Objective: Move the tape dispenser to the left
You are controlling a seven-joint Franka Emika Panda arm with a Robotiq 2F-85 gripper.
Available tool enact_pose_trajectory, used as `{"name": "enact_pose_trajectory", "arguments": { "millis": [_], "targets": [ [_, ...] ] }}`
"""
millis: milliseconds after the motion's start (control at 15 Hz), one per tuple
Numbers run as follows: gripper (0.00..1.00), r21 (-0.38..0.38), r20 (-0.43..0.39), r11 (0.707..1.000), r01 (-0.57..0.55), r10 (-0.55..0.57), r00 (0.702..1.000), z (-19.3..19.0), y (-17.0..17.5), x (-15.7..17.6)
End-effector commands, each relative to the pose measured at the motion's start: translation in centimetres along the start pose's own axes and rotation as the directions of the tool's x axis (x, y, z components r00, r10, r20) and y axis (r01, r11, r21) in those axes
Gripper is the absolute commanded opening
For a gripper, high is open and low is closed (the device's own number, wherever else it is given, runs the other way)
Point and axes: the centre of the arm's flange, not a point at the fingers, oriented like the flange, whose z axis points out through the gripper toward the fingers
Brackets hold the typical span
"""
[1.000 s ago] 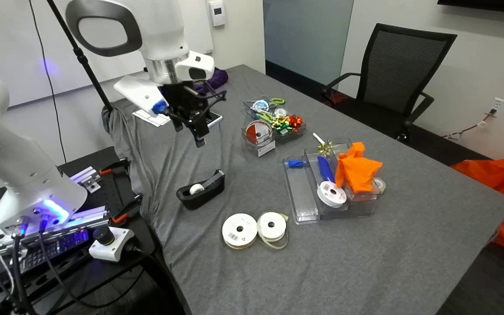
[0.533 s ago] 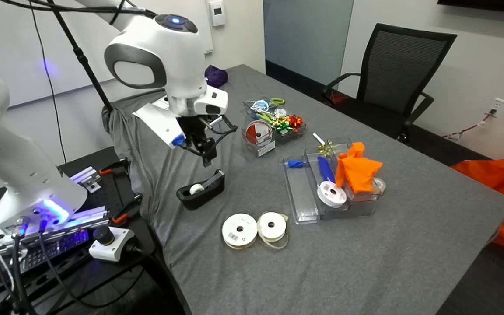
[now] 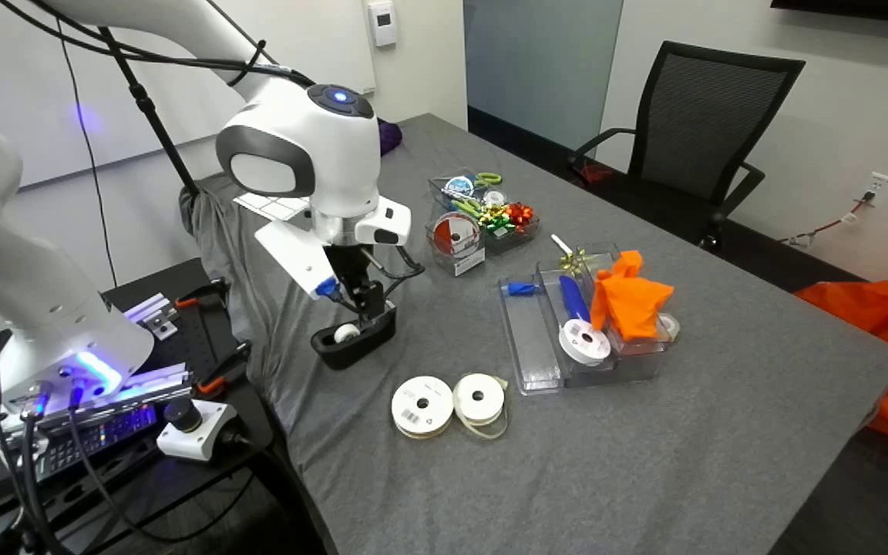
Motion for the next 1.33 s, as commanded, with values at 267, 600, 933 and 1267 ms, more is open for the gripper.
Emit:
{"name": "enact_pose_trajectory", "arguments": {
  "millis": [267,600,933,1267],
  "targets": [
    [1.0,-0.036,0.004,0.999,-0.004,0.005,1.0,0.4,-0.1,0.1],
    [1.0,-0.072,0.033,0.997,-0.001,0.003,0.999,2.7,0.0,0.3],
    [1.0,-0.085,0.052,0.996,0.011,-0.006,0.999,6.0,0.5,0.2],
    [1.0,-0.027,0.026,0.999,0.038,-0.037,0.999,8.8,0.1,0.4]
  ]
}}
